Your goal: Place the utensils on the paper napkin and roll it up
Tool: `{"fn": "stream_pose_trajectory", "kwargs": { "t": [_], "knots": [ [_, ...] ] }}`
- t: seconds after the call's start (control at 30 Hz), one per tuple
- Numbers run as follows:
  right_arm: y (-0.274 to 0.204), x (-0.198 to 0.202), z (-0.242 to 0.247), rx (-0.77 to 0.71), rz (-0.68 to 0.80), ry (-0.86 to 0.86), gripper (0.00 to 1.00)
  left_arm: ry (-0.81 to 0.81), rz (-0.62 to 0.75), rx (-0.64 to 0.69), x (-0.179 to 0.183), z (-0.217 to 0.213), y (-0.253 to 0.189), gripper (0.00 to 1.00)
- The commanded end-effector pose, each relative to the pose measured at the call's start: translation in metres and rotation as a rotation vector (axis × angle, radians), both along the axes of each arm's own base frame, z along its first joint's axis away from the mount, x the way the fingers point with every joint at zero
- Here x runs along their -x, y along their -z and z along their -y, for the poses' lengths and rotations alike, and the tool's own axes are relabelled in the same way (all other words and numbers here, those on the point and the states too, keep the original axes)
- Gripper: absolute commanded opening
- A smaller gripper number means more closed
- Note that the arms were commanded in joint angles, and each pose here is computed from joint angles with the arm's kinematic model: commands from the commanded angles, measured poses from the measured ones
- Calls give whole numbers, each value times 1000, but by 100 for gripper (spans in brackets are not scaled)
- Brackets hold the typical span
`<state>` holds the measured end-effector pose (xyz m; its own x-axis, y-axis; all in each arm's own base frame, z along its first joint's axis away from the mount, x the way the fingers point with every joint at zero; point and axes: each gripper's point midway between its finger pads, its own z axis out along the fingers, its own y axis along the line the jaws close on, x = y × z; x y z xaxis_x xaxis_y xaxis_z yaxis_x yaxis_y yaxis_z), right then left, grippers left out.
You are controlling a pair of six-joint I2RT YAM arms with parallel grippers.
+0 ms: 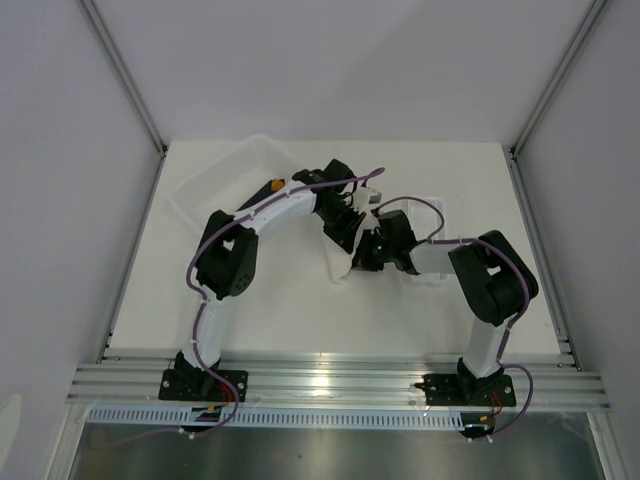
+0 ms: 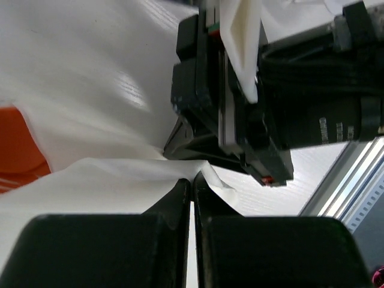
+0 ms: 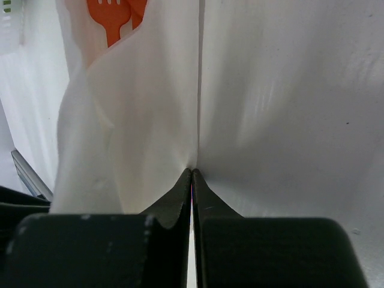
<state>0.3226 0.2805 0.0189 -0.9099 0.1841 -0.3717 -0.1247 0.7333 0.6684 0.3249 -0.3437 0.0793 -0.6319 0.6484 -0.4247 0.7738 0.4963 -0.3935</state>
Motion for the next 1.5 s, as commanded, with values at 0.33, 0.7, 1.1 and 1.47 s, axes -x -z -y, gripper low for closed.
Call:
{"fn": "stream_pose_trajectory", "kwargs": {
  "t": [0.33, 0.7, 1.1, 1.47],
  "knots": [
    [-17, -14, -12, -11, 63, 36, 0, -33, -115, -110, -10, -17, 47, 1],
    [-27, 0, 19, 97, 91, 106, 15, -24, -105, -96, -12, -16, 47, 1],
    [-40, -1, -2, 70, 171, 41, 44, -9, -110, -79, -12, -13, 47, 9],
    [-8, -3, -3, 189, 92, 28, 44, 4, -106, -51, -12, -8, 38, 16]
  ]
}}
